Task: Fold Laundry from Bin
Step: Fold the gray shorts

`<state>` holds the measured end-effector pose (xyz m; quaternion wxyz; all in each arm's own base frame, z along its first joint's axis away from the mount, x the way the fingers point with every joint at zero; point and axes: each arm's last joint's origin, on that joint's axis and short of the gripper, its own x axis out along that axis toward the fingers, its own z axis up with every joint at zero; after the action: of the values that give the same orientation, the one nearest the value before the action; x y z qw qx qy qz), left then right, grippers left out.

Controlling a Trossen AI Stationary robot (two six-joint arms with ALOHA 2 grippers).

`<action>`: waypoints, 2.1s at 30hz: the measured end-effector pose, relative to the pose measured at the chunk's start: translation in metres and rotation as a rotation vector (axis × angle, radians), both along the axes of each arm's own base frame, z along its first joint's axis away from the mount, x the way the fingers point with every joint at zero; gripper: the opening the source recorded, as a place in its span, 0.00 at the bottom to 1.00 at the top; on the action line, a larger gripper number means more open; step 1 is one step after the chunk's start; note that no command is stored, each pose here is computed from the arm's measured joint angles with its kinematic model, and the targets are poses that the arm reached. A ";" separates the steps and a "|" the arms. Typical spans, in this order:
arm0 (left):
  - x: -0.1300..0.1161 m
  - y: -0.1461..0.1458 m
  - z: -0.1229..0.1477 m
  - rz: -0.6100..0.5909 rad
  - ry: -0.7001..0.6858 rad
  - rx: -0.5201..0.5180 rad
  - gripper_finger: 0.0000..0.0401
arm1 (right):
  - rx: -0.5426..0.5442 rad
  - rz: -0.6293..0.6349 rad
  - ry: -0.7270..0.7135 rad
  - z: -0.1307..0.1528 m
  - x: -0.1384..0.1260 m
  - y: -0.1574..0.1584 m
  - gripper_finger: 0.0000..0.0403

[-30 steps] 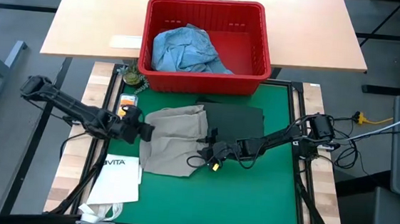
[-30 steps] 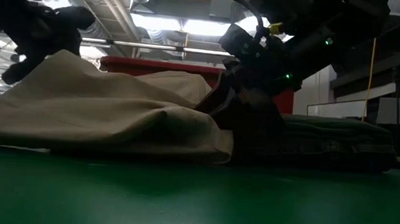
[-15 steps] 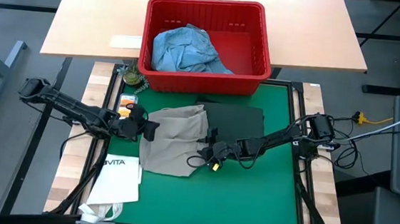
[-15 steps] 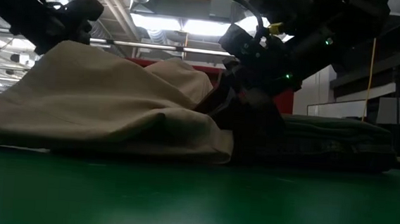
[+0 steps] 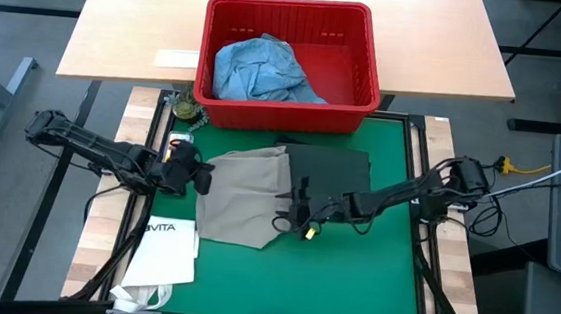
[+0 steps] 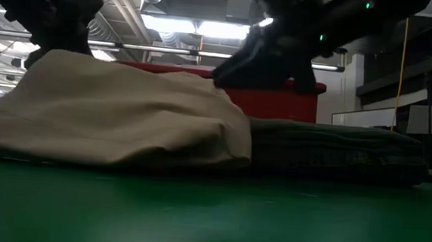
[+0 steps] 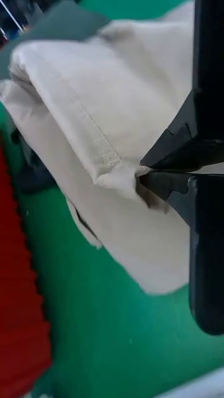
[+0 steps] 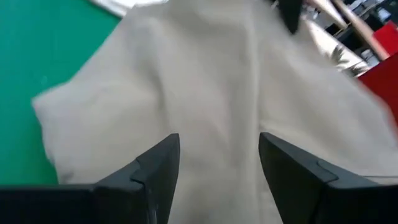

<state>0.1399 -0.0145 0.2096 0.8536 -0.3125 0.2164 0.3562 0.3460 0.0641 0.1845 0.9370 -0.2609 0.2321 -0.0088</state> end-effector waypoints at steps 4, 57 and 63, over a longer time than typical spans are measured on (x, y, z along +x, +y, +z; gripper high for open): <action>-0.004 0.001 -0.003 0.003 0.060 0.017 0.00 | -0.019 -0.070 -0.057 0.015 -0.003 -0.005 0.55; 0.027 -0.023 0.000 -0.340 -0.148 -0.075 0.21 | 0.090 -0.301 -0.252 0.003 0.021 -0.084 0.55; 0.048 -0.052 -0.014 -0.462 -0.161 -0.094 0.17 | 0.178 -0.230 -0.265 0.000 0.041 -0.078 0.55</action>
<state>0.1875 -0.0667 0.1959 0.9114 -0.3215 0.2298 0.1150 0.3867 -0.0140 0.1841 0.9715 -0.1453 0.1349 -0.1295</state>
